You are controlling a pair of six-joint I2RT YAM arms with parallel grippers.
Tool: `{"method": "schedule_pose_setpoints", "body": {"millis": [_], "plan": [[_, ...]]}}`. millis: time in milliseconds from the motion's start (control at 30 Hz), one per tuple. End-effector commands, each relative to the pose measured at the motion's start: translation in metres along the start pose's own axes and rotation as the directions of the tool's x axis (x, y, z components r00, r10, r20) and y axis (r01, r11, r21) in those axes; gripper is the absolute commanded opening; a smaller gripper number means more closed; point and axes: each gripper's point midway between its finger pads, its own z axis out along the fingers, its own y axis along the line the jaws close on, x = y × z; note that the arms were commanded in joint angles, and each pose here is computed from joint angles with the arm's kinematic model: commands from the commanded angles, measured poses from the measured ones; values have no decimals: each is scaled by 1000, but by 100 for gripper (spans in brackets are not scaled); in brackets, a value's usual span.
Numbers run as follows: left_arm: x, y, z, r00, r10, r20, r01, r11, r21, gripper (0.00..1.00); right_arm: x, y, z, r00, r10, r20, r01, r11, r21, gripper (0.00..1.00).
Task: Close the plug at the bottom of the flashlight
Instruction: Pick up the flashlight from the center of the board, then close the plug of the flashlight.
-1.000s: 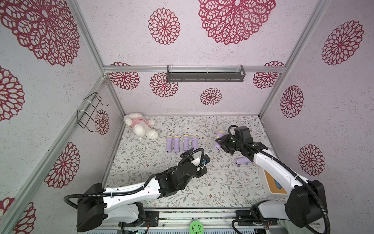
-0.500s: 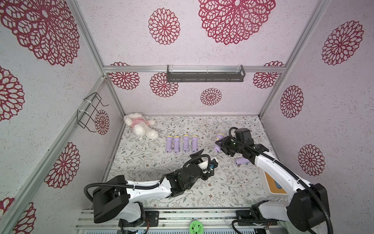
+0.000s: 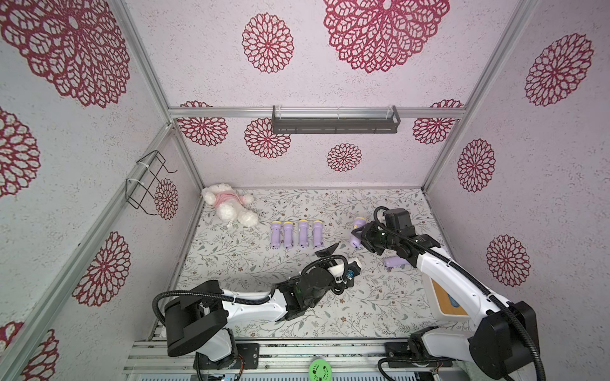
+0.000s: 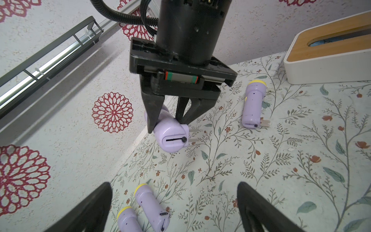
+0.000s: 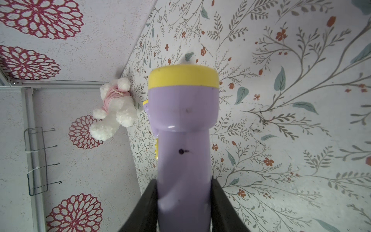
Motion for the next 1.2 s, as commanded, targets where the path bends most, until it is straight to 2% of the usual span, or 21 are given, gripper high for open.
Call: {"method": "schedule_pose_setpoints", "body": {"millis": [0, 267, 600, 800, 1167], "plan": [[-16, 7, 7, 998, -14, 57, 15, 1000, -11, 99, -3, 21, -15, 999, -29, 33, 31, 996, -81, 0], [-18, 10, 20, 996, -51, 74, 50, 999, 19, 97, -2, 18, -17, 999, -34, 35, 37, 997, -71, 0], [-12, 7, 38, 998, -31, 63, 29, 999, 28, 94, -2, 19, -22, 997, -56, 46, 59, 996, -72, 0], [-14, 11, 43, 997, -37, 71, 36, 999, 23, 86, -2, 16, -21, 997, -63, 50, 66, 996, -58, 0], [-15, 8, 45, 995, -45, 84, 43, 999, 28, 78, 0, 13, -19, 997, -59, 44, 62, 996, -60, 0]]}}
